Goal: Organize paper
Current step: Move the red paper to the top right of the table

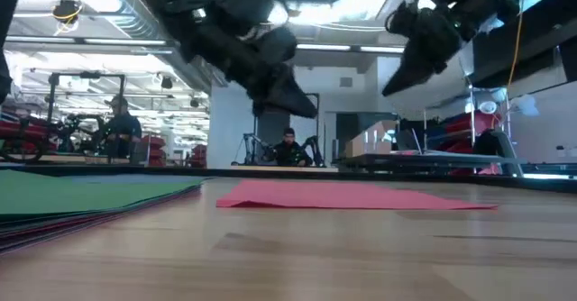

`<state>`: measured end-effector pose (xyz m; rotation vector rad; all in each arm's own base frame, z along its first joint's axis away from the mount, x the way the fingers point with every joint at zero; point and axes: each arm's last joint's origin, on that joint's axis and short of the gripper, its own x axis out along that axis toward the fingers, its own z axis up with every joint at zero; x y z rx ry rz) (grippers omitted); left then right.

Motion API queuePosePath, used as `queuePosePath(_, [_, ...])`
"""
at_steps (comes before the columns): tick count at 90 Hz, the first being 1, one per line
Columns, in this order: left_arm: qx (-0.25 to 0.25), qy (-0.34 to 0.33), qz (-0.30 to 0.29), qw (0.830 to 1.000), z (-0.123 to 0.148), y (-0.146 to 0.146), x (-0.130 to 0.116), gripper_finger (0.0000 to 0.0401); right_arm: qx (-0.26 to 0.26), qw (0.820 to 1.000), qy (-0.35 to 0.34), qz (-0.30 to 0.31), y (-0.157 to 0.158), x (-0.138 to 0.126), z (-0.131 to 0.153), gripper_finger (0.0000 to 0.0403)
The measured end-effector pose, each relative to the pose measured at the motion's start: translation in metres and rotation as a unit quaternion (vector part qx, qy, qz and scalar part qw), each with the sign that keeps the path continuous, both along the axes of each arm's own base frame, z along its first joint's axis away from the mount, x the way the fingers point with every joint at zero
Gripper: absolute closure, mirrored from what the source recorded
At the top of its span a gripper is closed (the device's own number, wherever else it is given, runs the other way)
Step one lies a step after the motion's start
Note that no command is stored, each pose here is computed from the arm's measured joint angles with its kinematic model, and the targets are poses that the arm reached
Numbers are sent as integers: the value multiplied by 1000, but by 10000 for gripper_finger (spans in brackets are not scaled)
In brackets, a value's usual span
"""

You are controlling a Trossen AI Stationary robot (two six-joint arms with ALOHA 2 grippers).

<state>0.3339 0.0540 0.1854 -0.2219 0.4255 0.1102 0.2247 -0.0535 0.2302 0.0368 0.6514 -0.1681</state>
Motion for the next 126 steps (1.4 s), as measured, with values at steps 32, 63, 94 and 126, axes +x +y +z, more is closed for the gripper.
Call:
queuePosePath(32, [-3, -88, 22, 996, -30, -7, -50, 401, 36, 996, 81, 19, 8, 42, -63, 403])
queuePosePath(63, [1, -114, 42, 993, -40, 0, -69, 401, 104, 975, 184, 71, 6, 74, -101, 403])
queuePosePath(94, [18, -108, 34, 993, -41, 0, -69, 401, 124, 954, 271, 25, -3, 62, -105, 403])
queuePosePath(126, [21, -106, 33, 994, -41, 0, -69, 401, 100, 940, 324, -40, -13, 45, -99, 403])
